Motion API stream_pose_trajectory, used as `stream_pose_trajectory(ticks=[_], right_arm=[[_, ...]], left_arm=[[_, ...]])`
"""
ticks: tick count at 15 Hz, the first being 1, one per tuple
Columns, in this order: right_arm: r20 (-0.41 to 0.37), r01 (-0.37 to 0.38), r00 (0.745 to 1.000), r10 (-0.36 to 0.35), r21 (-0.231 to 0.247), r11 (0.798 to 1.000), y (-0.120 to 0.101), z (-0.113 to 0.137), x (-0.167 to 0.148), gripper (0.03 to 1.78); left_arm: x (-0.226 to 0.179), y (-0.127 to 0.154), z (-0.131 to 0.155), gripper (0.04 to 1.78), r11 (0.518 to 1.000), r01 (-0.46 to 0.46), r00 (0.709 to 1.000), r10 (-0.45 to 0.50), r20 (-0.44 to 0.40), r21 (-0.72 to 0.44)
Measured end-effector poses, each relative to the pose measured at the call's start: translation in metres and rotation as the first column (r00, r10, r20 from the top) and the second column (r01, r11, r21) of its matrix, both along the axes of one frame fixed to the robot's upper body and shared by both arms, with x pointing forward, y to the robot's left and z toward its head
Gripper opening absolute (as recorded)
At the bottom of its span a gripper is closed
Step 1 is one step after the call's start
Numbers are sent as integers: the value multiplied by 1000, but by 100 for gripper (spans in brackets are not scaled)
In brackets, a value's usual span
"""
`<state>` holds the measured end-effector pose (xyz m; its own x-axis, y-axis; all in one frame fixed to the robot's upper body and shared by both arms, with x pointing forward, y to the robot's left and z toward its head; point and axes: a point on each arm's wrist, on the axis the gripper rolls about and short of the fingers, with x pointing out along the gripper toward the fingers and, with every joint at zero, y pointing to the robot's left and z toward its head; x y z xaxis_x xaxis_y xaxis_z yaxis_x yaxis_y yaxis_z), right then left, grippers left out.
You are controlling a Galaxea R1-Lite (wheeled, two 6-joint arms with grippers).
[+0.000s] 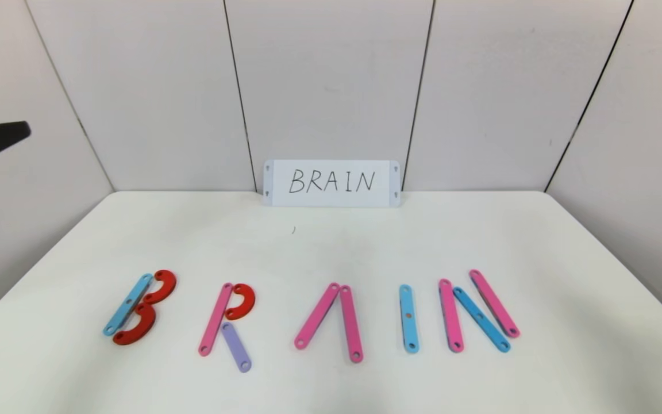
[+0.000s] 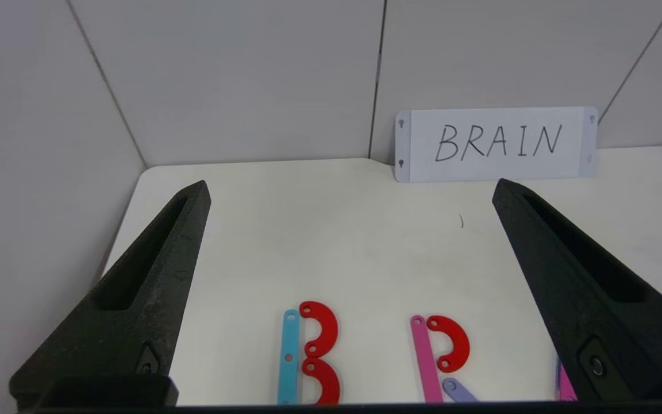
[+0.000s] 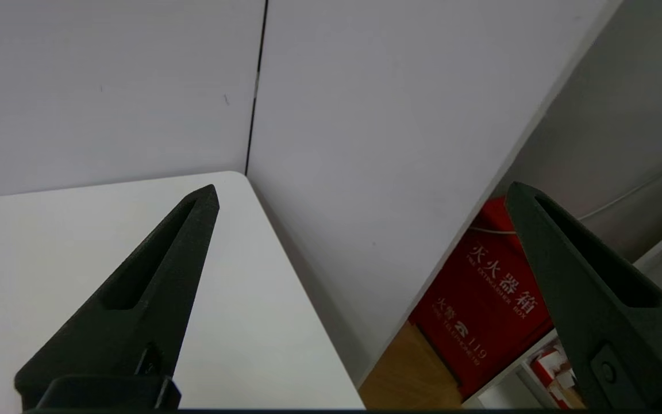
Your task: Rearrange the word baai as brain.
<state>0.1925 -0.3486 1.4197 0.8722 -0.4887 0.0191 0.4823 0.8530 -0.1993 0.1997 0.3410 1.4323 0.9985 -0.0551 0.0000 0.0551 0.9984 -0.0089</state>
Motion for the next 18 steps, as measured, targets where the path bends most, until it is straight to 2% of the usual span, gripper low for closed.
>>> stream_pose_trajectory(ticks=[5, 8, 12, 18], right_arm=[[115, 125, 986, -122, -19, 992, -5, 45, -57, 174], [171, 164, 973, -155, -41, 986, 0, 57, -94, 174], [217, 158, 966, -140, -69, 985, 11, 51, -151, 174], [291, 76, 956, -34, -134, 988, 29, 24, -242, 174]], left_arm=[[-75, -5, 25, 173, 993, -114, 992, 114, 49, -1], [-123, -10, 34, 173, 992, -124, 989, 123, 87, -2], [-181, -16, 28, 173, 992, -128, 983, 127, 133, -1], [-254, -32, -2, 173, 982, -184, 958, 172, 228, 35]])
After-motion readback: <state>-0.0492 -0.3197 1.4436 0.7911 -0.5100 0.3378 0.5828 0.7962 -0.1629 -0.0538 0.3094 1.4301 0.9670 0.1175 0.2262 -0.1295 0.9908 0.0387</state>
